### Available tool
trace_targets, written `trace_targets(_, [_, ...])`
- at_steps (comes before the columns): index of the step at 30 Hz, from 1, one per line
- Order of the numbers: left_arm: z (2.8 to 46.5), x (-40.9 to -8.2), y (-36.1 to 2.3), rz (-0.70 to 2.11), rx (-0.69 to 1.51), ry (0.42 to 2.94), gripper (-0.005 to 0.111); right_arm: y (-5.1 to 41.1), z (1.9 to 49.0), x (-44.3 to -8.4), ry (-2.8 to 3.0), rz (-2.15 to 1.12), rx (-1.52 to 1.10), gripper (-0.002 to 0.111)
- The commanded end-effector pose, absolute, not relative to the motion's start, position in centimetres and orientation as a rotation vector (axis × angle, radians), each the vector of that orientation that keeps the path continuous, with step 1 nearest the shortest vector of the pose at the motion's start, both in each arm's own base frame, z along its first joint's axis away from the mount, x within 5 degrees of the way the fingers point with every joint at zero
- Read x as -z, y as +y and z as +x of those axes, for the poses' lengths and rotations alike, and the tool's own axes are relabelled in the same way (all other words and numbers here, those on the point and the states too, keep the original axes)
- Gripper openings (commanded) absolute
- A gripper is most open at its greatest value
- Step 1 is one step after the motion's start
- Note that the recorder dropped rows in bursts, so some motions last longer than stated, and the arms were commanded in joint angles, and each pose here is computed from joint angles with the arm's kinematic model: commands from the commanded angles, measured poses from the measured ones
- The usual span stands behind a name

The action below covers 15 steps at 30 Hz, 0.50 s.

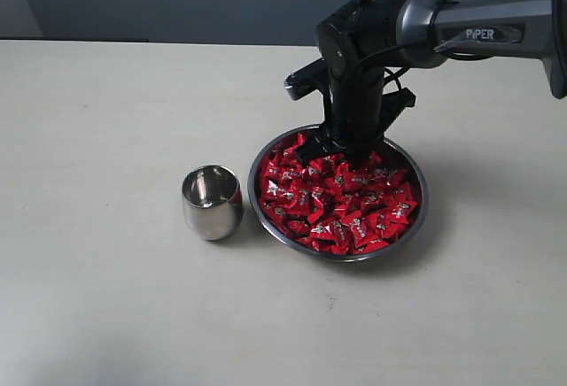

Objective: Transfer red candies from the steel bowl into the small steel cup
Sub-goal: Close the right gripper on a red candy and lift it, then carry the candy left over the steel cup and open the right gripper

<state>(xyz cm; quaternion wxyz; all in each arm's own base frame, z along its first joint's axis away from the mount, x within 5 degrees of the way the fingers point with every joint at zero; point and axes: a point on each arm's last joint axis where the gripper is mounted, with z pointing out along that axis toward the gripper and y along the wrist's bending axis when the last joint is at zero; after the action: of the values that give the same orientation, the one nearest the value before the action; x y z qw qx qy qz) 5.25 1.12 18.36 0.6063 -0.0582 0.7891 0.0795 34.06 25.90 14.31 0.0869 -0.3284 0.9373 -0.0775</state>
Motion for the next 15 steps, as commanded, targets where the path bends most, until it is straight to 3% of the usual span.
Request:
trace_targets(1, [5.3,-18.3,1.1,-0.126,-0.179,1.817,0.0,25.6,34.3,-14.6,2.776,-0.994,0.281,-0.001])
trace_targets(9, [5.3,-18.3,1.1,-0.126,-0.179,1.817,0.0,25.2,33.9,-19.6,2.656,-0.971,0.263,-0.001])
trace_targets(15, [5.3,-18.3,1.1,-0.126,-0.179,1.817,0.0,26.3,32.2,-23.9,2.459,-0.784,-0.193,-0.001])
